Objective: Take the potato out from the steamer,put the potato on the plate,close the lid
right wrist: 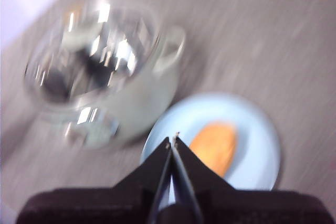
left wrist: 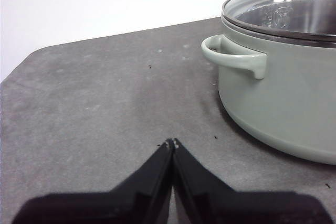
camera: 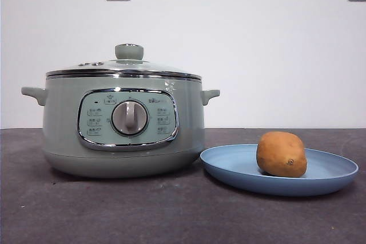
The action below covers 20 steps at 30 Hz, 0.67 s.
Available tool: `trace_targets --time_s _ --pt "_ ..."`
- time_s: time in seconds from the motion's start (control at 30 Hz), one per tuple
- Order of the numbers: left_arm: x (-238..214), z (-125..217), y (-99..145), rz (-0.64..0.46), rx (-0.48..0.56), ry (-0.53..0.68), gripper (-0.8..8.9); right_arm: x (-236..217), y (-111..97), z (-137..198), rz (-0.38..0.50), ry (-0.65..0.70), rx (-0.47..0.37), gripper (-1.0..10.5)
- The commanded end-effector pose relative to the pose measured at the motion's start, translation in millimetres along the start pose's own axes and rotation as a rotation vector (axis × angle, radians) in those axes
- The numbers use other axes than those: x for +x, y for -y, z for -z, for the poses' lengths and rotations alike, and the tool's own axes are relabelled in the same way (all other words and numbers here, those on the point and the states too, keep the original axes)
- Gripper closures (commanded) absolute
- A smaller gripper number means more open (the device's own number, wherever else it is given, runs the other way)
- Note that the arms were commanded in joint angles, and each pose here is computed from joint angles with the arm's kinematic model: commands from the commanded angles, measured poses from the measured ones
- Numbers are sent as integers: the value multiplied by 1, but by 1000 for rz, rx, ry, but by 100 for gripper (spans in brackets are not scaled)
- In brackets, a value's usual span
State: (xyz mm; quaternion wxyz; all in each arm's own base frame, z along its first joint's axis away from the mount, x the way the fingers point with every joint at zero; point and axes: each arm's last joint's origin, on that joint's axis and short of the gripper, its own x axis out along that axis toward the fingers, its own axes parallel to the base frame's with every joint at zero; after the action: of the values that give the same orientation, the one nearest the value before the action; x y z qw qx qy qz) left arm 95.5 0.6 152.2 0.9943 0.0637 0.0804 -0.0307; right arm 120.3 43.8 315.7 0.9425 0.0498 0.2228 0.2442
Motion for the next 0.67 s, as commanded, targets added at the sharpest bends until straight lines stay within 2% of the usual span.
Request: trace_targets --time_s 0.03,0.17,0.3,0.47,0.67 --pt "1 5 0 -3 -8 -14 817 -4 10 13 66 99 -11 946" --pt "1 5 0 -3 -8 -14 817 -6 24 38 150 263 -27 946" --pt "1 5 0 -3 -8 -14 817 -1 34 68 198 368 -44 946" --pt "1 5 0 -3 -8 -14 817 9 42 104 222 432 -62 946" --pt "1 5 0 -3 -8 -14 817 19 47 133 224 421 -68 946"
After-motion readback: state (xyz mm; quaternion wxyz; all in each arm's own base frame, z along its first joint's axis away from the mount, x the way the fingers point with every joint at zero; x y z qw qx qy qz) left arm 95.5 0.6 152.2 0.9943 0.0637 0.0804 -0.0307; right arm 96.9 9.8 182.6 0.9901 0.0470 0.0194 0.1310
